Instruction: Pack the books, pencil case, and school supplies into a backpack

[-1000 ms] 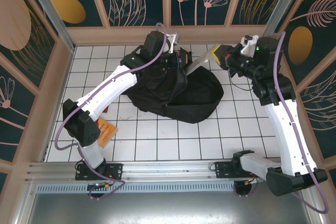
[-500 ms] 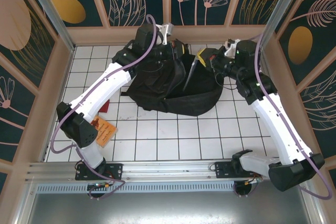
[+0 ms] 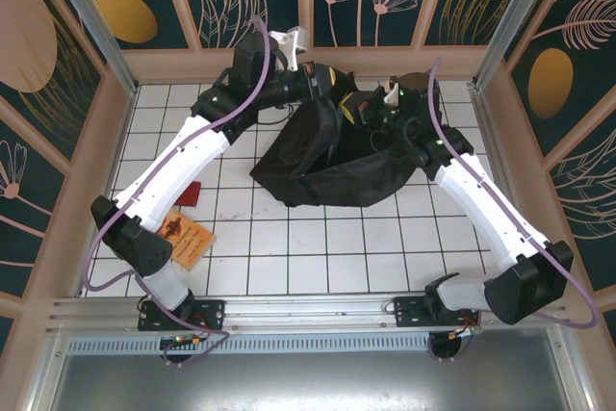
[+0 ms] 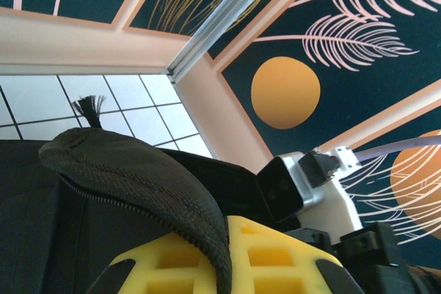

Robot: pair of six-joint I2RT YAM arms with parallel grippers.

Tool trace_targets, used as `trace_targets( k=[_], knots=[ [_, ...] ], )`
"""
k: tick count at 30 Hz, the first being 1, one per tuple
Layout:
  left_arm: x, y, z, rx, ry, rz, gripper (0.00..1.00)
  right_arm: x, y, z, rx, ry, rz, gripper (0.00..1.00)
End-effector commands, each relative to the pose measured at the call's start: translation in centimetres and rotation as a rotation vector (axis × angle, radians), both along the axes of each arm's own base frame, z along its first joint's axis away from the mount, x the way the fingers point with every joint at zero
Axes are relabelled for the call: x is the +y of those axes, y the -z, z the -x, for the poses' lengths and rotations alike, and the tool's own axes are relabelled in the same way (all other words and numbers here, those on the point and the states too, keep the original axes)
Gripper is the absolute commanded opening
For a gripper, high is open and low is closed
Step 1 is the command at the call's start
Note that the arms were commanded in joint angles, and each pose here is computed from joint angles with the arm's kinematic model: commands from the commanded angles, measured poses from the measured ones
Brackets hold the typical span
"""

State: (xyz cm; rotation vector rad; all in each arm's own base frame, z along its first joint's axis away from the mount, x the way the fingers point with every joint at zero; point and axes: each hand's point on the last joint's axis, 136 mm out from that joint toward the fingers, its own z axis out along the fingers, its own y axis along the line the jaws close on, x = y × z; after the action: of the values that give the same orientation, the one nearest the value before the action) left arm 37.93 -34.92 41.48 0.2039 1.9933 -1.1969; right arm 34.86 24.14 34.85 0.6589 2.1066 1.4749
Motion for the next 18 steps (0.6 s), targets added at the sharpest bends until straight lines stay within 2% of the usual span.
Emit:
trace_targets(
  k=[1,10,15,18],
  knots=[
    [2.0,-9.1,1.5,-0.206,-0.02,0.157,0.0,-0.1,0.7,-0.2,-0.012,0.017,0.07,0.0],
    [0.5,-6.7,0.8,-0.163,0.027,0.142,0.0,1.2,6.6,-1.6,0.13,-0.048,0.244,0.02],
    [-0.1,-4.6,0.2,-0.131,0.038,0.121,0.0,0.6,6.5,-2.3,0.106,-0.029,0.306,0.3],
    [-0.5,-3.8,0.2,-0.119,0.056,0.11,0.0,-0.4,4.9,-2.2,0.056,-0.004,0.327,0.42]
  ],
)
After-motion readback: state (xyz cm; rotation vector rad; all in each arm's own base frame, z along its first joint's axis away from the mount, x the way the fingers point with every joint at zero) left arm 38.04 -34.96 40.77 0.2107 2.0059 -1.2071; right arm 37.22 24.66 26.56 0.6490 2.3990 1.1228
